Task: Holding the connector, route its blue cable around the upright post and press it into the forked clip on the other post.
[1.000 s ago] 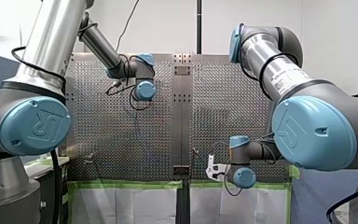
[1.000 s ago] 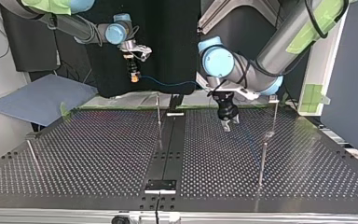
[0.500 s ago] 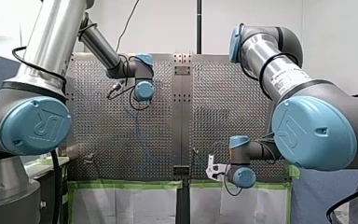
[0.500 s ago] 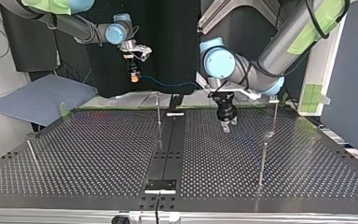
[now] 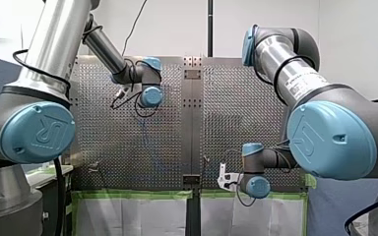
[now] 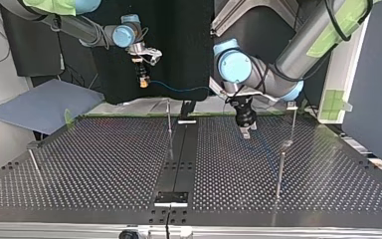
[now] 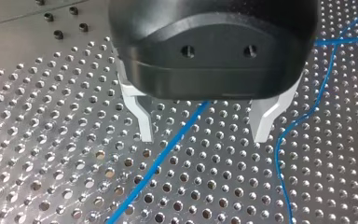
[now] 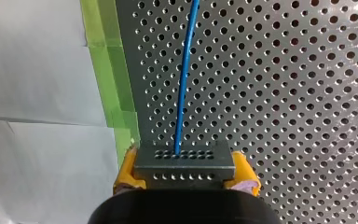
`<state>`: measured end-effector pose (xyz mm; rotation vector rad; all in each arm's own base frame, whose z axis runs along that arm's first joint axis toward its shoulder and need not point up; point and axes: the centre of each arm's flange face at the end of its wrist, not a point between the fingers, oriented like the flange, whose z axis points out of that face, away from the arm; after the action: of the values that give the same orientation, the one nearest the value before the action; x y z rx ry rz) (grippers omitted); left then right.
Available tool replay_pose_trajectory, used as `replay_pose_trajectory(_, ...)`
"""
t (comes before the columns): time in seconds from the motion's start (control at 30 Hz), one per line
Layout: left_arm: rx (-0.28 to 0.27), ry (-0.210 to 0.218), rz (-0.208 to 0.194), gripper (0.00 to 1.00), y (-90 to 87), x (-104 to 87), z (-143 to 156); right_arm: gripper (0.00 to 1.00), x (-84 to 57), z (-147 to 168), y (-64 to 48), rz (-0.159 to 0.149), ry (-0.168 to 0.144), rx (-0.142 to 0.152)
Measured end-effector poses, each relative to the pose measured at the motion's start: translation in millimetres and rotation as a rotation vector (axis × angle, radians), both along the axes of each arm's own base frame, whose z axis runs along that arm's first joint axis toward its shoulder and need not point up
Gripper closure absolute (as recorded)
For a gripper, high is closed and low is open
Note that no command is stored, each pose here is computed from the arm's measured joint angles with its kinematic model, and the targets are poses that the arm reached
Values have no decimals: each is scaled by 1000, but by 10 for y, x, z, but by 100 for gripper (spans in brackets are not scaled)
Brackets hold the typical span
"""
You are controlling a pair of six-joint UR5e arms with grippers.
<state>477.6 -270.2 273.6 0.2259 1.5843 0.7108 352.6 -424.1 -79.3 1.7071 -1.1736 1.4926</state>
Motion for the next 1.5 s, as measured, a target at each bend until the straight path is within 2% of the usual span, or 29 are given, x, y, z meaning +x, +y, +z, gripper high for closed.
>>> replay_pose_trajectory(0.17, 6, 12, -7, 0, -10, 0, -45, 100, 1, -1, 4, 0, 0, 1)
replay_pose_trajectory(0.5, 66, 95, -35, 0, -126, -2, -433, 100, 2, -4, 8, 1, 1, 2)
replay_pose_trajectory(0.87, 78, 118, -29, 0, -124, 12, -570, 100, 3, -4, 11, 2, 3, 2)
replay_pose_trajectory(1.1, 100, 166, -25, 0, -138, 24, -856, 100, 4, -3, 12, 2, 4, 1)
replay_pose_trajectory(1.27, 93, 172, -42, 0, -131, 52, -917, 100, 6, -3, 11, 3, 6, 0)
replay_pose_trajectory(1.5, 39, 168, -86, 0, -132, 87, -934, 100, 4, -4, 12, 3, 7, 0)
